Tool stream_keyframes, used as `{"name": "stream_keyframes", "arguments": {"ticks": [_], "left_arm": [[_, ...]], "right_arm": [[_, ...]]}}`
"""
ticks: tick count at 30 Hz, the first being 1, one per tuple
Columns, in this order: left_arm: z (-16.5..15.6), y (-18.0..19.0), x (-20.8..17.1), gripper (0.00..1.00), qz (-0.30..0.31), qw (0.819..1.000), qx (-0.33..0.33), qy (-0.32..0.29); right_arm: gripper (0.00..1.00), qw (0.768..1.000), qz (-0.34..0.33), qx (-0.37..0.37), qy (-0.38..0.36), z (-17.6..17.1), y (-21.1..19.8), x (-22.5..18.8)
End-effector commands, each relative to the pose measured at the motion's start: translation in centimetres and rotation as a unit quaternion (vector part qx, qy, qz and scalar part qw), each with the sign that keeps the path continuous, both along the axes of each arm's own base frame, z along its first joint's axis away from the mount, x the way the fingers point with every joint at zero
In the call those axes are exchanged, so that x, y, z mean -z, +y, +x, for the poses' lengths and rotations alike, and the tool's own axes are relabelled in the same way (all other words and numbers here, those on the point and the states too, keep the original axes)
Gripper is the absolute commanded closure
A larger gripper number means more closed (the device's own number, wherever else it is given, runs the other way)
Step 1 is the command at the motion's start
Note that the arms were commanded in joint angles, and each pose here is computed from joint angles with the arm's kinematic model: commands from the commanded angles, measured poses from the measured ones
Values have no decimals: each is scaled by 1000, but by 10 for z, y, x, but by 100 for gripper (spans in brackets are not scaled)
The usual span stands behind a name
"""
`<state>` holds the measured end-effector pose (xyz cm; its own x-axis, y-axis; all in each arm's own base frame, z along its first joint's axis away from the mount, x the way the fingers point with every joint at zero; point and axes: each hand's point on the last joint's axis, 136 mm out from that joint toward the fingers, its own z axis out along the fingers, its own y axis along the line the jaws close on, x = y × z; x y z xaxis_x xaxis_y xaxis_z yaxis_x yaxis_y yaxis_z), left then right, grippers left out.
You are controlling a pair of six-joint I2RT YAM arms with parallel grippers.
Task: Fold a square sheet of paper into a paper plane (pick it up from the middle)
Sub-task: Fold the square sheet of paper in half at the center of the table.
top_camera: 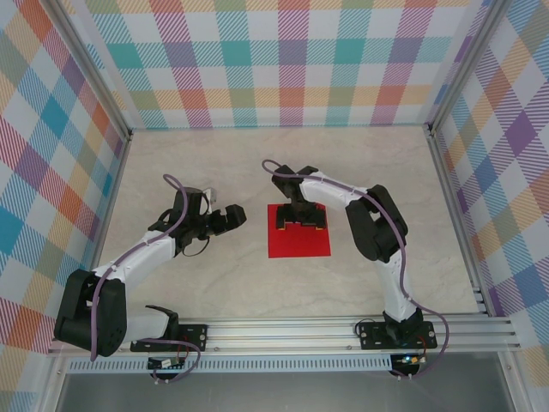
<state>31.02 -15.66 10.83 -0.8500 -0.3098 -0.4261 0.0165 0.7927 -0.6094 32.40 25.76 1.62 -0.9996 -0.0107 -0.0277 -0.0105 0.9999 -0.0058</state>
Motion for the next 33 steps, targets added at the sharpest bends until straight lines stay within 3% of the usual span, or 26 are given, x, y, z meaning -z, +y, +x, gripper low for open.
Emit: {"name": "stream_keyframes", "arguments": {"ticks": [1, 5, 10, 16, 23, 31, 33], "left_arm": [[1, -6, -8, 0, 1, 1000, 19, -9], [2, -7, -7, 0, 1, 1000, 21, -7], [1, -7, -4, 0, 2, 1000, 23, -4], [2, -8, -1, 0, 2, 1000, 24, -1], [2, -9, -2, 0, -1, 1000, 26, 0], [1, -9, -2, 0, 0, 1000, 26, 0], [1, -8, -2, 0, 0, 1000, 26, 0]], "right_arm": [[0, 998, 5, -17, 52, -20, 7, 18], [0, 997, 22, -16, 74, -32, 11, 34], [0, 994, -46, -12, 103, -52, -16, 63], [7, 990, -70, -8, 118, -65, -31, 80], [19, 992, -63, -14, 105, -56, -24, 71], [10, 999, -4, -39, 37, -20, 8, 3], [4, 999, 14, -44, 25, -14, 16, -11]]}}
